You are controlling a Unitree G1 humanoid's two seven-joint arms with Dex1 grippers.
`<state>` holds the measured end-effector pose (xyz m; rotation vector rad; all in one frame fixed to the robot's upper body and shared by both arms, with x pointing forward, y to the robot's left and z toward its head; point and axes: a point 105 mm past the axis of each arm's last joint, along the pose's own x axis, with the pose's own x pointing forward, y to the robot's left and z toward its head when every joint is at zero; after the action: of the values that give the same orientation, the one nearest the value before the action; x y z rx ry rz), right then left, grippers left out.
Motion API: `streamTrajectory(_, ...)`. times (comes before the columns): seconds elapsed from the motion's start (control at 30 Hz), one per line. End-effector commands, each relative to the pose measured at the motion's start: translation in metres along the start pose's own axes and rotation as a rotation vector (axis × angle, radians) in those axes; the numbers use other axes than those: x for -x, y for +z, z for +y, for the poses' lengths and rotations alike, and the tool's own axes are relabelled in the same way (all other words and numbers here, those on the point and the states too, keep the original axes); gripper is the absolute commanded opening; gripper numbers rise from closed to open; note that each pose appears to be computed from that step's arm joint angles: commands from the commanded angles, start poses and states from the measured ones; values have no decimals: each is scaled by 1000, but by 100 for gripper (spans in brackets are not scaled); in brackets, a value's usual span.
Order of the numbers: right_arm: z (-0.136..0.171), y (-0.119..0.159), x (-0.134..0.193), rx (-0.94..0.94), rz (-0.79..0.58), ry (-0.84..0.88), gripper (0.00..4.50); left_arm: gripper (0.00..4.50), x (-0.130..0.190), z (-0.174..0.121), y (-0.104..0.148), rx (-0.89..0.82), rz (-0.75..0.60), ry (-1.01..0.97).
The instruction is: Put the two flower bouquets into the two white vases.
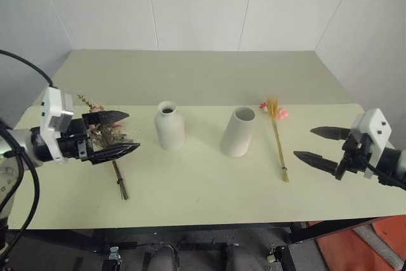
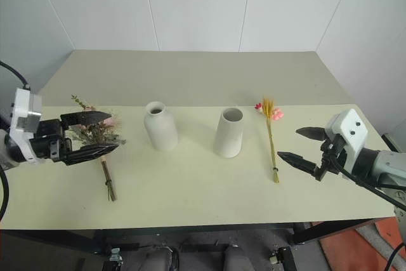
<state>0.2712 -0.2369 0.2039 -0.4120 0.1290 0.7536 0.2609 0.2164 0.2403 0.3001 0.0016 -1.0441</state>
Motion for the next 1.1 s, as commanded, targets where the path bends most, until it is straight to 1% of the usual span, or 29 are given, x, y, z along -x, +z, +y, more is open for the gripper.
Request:
streamTrajectory(0.03, -6, 14, 6, 42, -39, -33, 447, 450, 4, -5, 14, -43, -14, 6)
streamTrajectory(0.3, -6, 15, 6, 31, -39, -35, 447, 450, 4, -7, 16, -36, -12, 18)
streamTrajectory(0.5, -10, 14, -2, 17, 1, -47, 447, 450, 1, -8, 17, -36, -25, 18)
streamTrajectory(0.6, -17, 13, -4, -29, 34, -67, 447, 450, 0, -9, 16, -34, -26, 17)
streamTrajectory(0.63, -19, 14, -5, -59, 39, -73, 447, 450, 0, -9, 17, -35, -27, 17)
streamTrajectory(0.7, -30, 19, -14, -166, 62, -142, 447, 450, -1, -7, 19, -44, -36, 12)
streamTrajectory(0.73, -34, 20, -19, -205, 92, -170, 447, 450, -2, -7, 21, -49, -41, 8)
streamTrajectory(0.8, -47, 19, -31, -347, 162, -237, 447, 450, -7, -6, 25, -63, -62, -6)
streamTrajectory(0.83, -51, 16, -37, -384, 221, -261, 447, 450, -9, -5, 27, -70, -68, -14)
streamTrajectory(0.93, -54, 6, -50, -433, 346, -303, 447, 450, -12, -4, 28, -77, -75, -30)
streamTrajectory(1.0, -55, -8, -61, -462, 435, -326, 447, 450, -13, -3, 29, -86, -78, -41)
streamTrajectory(1.1, -54, -26, -77, -464, 533, -346, 447, 450, -11, 1, 32, -100, -77, -51)
